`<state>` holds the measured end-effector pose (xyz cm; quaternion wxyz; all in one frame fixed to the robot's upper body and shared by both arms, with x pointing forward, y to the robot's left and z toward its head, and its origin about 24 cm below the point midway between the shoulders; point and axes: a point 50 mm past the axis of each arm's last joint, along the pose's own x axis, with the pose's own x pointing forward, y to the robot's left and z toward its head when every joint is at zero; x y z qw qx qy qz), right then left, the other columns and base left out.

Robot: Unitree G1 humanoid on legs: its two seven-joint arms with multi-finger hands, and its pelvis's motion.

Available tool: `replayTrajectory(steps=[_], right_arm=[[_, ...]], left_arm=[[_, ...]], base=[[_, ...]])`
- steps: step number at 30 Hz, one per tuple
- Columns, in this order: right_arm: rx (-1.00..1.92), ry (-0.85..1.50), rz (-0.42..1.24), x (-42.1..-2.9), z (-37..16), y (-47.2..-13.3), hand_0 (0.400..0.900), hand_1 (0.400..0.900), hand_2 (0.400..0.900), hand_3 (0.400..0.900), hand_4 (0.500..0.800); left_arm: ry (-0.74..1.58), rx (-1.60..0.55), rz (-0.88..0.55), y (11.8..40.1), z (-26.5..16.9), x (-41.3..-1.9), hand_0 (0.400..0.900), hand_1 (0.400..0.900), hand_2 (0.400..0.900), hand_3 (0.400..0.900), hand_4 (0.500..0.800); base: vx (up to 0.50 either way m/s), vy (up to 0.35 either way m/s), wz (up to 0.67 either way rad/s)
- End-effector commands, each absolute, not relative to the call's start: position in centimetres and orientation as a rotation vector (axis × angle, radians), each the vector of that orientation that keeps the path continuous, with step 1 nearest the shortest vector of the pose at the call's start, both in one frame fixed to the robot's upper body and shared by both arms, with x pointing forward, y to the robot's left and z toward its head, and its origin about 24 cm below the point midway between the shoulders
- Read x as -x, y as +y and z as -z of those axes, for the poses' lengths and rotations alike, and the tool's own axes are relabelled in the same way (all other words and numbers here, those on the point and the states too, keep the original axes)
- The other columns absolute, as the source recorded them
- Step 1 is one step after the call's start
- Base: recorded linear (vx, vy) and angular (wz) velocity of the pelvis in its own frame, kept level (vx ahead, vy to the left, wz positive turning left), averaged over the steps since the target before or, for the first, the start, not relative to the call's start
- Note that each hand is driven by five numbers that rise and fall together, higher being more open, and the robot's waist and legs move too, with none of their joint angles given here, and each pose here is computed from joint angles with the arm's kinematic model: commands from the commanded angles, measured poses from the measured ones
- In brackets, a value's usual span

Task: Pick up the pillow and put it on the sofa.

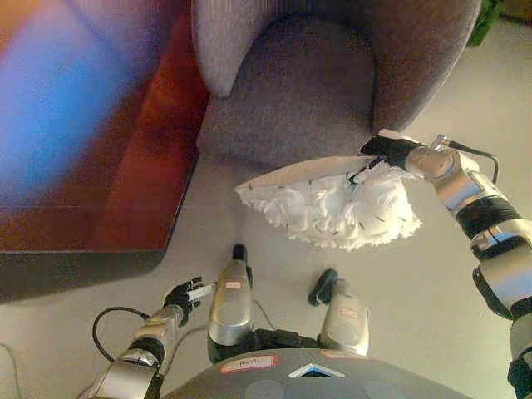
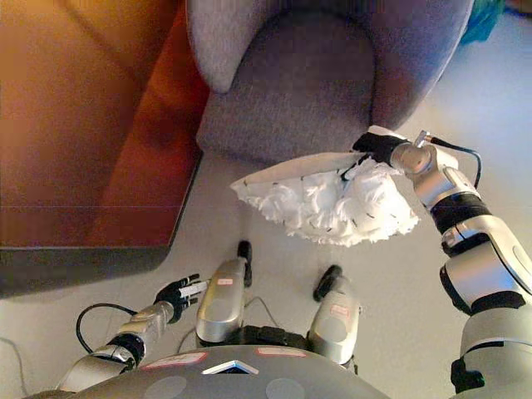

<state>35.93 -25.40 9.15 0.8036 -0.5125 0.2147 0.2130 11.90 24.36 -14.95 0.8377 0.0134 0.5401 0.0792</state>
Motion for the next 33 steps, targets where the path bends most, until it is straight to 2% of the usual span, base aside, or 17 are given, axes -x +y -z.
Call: replayTrajectory(steps=[1,6,10,15,20,24,28,33], right_arm=[[1.026,0.093,-0.368,-37.8,-17.9,-25.0,0.4,0.4,0.4,0.4,0.5],[0.996,0.064,-0.31,-37.6,-19.3,-26.8,0.4,0.4,0.4,0.4,0.5],[0.957,0.095,-0.221,-37.6,-20.9,-28.6,0.4,0.4,0.4,0.4,0.5],[0.894,0.102,-0.171,-37.5,-21.2,-30.2,0.4,0.4,0.4,0.4,0.5],[0.861,0.089,-0.143,-37.2,-22.3,-31.3,0.4,0.4,0.4,0.4,0.5],[0.857,0.126,-0.181,-37.0,-22.3,-31.6,0.4,0.4,0.4,0.4,0.5],[0.884,0.198,-0.195,-36.8,-21.1,-32.0,0.4,0.4,0.4,0.4,0.5],[0.874,0.248,-0.082,-36.7,-21.1,-33.3,0.4,0.4,0.4,0.4,0.5]], left_arm=[[1.25,-0.151,-0.218,27.6,14.9,-8.5,0.9,0.9,0.9,0.9,0.8],[1.281,-0.211,-0.196,28.6,14.6,-8.5,0.9,0.9,0.9,0.9,0.8],[1.3,-0.269,-0.169,29.1,14.4,-8.7,0.9,0.9,0.9,0.9,0.8],[1.311,-0.284,-0.19,29.5,14.4,-8.3,0.9,0.9,0.9,0.9,0.8],[1.301,-0.305,-0.216,30.8,13.8,-8.8,0.9,0.9,0.9,0.9,0.8],[1.323,-0.262,-0.298,30.6,14.2,-6.9,0.9,0.9,0.9,0.9,0.8],[1.345,-0.206,-0.29,29.0,15.1,-4.9,0.9,0.9,0.9,0.9,0.8],[1.358,-0.213,-0.221,28.8,15.2,-4.7,0.9,0.9,0.9,0.9,0.8]], base=[[0.276,0.13,0.14],[0.233,0.169,0.19],[0.318,0.071,0.75],[0.4,-0.285,0.4],[0.41,-0.471,0.45],[0.376,-0.322,0.3],[0.334,-0.27,0.12],[0.257,-0.09,0.17]])
